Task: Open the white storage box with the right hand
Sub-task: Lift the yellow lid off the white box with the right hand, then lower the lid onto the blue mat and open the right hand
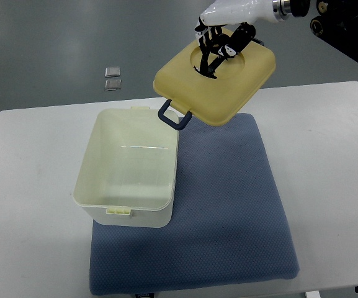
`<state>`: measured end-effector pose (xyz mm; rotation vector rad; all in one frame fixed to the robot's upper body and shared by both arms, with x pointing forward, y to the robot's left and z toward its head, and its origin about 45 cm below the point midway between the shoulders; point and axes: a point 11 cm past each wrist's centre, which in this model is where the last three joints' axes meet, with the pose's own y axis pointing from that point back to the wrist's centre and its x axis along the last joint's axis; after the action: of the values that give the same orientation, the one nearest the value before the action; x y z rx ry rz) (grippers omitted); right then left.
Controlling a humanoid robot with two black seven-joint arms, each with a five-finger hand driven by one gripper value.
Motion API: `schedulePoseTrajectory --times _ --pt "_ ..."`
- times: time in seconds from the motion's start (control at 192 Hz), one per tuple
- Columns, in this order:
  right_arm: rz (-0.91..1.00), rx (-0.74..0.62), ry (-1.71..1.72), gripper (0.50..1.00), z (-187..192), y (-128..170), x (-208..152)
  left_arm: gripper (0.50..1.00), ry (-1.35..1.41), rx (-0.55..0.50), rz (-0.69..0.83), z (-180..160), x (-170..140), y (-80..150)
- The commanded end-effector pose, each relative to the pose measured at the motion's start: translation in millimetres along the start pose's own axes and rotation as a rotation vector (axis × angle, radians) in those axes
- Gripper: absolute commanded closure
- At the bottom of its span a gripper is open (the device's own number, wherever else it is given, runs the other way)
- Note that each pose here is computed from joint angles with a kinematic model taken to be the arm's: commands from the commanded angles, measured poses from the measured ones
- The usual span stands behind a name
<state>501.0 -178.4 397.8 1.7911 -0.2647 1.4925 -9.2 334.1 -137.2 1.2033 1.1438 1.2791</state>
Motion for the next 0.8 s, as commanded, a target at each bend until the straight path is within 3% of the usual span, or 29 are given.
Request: schedulePoseTrajectory --times 0.0,0.36,0.793 --pt "-0.007 -0.023 -0.016 1.000 10.0 1.8 -14.2 0.500 -0.001 0.001 0.000 -0.2 0.0 0.0" --pt "-0.020 -0.106 -0.070 1.000 39.8 8.4 -49.7 0.500 -0.001 0.001 0.000 -0.2 0.0 0.0" --pt "-0.068 -0.110 -0.118 1.000 45.9 7.6 -90.8 0.500 -0.001 0.001 0.000 -0.2 0.0 0.0"
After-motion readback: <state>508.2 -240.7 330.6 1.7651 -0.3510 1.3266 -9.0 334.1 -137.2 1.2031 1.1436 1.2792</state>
